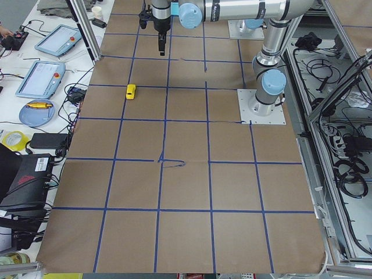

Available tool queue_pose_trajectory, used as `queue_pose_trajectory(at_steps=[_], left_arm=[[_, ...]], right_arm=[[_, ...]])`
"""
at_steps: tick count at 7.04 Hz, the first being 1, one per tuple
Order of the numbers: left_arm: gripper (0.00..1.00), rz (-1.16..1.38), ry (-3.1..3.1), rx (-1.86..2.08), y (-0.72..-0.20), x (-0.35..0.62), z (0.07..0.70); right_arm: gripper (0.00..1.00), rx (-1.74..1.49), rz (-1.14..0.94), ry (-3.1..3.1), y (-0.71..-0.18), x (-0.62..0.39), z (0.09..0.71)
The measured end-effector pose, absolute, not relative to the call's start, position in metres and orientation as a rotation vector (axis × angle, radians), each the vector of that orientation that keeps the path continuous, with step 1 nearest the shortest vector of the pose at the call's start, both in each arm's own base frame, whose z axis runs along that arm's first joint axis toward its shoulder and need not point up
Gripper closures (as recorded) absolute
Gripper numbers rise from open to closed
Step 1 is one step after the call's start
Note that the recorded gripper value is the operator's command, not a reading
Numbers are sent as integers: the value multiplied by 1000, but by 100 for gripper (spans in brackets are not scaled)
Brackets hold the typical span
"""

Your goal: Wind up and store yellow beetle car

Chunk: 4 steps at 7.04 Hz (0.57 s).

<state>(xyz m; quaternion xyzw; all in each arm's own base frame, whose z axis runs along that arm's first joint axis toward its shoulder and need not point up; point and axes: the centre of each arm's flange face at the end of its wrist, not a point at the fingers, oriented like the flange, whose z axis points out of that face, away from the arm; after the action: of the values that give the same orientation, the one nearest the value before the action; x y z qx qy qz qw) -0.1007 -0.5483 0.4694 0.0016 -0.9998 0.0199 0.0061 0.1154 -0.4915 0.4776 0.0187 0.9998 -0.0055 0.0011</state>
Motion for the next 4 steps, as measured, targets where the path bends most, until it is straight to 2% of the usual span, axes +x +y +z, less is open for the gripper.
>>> queue_pose_trajectory(at_steps=[4], left_arm=[[0,60,-3129,4,-548,-101,469]], right_arm=[[0,50,22,3146,-487,116,472]])
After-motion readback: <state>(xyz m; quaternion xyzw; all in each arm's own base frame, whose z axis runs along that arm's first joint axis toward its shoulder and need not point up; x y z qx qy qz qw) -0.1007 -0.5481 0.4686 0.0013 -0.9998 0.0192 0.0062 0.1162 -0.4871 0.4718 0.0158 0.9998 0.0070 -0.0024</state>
